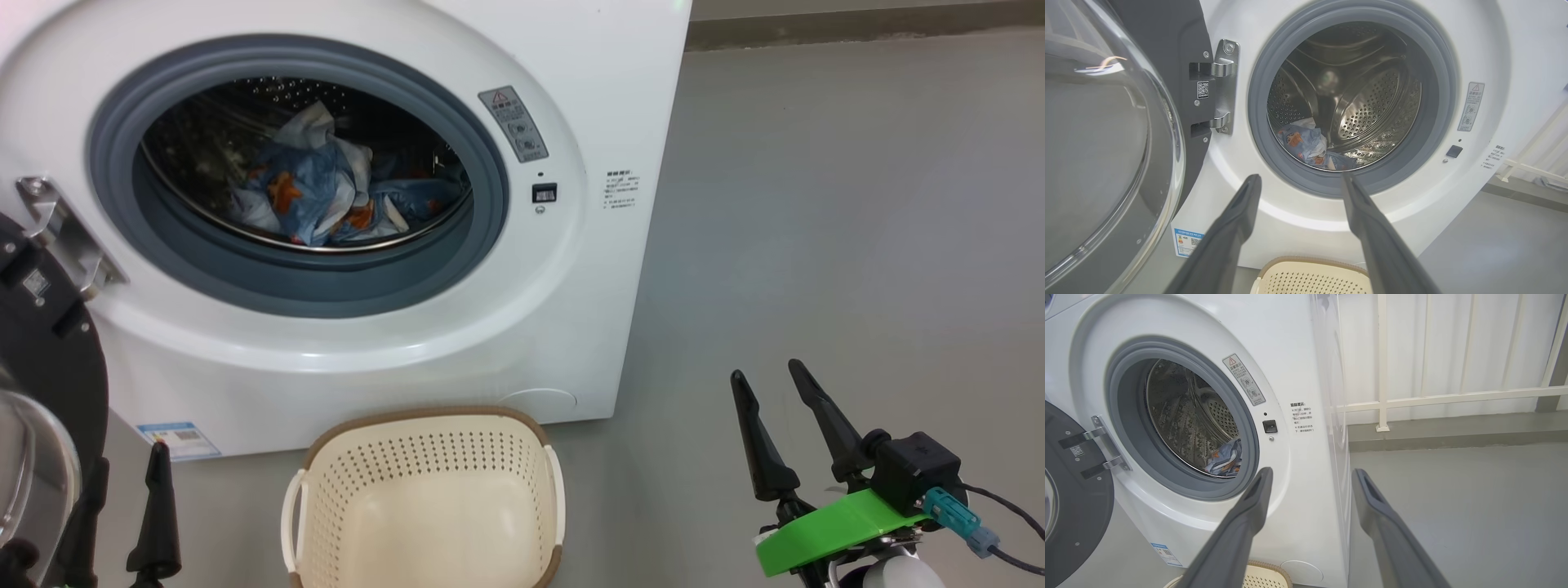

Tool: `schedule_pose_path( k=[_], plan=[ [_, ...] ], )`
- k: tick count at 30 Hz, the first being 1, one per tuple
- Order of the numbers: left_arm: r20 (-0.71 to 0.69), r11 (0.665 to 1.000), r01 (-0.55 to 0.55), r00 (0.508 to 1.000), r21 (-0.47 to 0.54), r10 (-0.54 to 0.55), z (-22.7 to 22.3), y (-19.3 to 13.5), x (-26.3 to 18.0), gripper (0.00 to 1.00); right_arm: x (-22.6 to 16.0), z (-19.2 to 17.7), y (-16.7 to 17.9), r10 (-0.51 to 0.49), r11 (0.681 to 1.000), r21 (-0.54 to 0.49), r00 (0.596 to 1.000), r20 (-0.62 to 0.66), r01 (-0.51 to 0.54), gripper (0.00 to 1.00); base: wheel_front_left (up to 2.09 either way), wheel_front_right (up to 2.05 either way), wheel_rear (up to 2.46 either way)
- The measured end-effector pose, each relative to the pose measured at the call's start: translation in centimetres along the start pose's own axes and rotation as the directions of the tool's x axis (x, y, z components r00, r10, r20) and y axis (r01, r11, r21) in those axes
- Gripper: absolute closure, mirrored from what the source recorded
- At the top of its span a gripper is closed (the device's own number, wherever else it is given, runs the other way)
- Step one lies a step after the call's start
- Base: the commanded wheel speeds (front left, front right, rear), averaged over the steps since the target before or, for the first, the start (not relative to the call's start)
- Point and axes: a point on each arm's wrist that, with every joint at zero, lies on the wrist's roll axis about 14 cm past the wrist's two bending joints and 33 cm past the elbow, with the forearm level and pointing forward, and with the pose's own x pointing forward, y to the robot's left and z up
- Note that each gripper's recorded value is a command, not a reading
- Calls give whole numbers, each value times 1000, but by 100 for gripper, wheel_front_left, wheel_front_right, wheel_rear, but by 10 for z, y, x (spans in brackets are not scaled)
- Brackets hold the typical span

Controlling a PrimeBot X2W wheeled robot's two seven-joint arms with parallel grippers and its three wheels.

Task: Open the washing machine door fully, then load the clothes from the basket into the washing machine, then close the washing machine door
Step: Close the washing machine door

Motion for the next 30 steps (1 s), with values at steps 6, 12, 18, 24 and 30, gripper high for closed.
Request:
schedule_pose_path(
  k=[6, 12, 18, 24, 30],
  plan=[
    [-1, 1000, -1, 1000, 0, 1, 0, 0, 0, 0, 0, -1, 0, 1, 1000, 1, 1000, -3, -1, 0, -174, 171, 3],
    [-17, 1000, -4, 1000, 0, 4, -5, 1, -5, 0, 0, -1, 0, -1, 1000, 0, 1000, -2, 1, 0, -168, 168, 0],
    [-21, 1000, -4, 1000, 1, 4, -6, 1, -6, 0, 0, -2, 0, 0, 1000, 1, 1000, -5, 0, 0, -86, 86, 0],
    [-19, 1000, -2, 1000, 4, 2, -5, 1, -6, 0, 0, -3, 0, 1, 1000, 2, 1000, -8, -1, 0, -12, 12, 0],
    [-18, 1000, 3, 1000, 5, -3, -5, 0, -6, 0, 0, -3, 0, 1, 1000, 2, 1000, -8, -1, 0, 0, 0, 0]
  ],
)
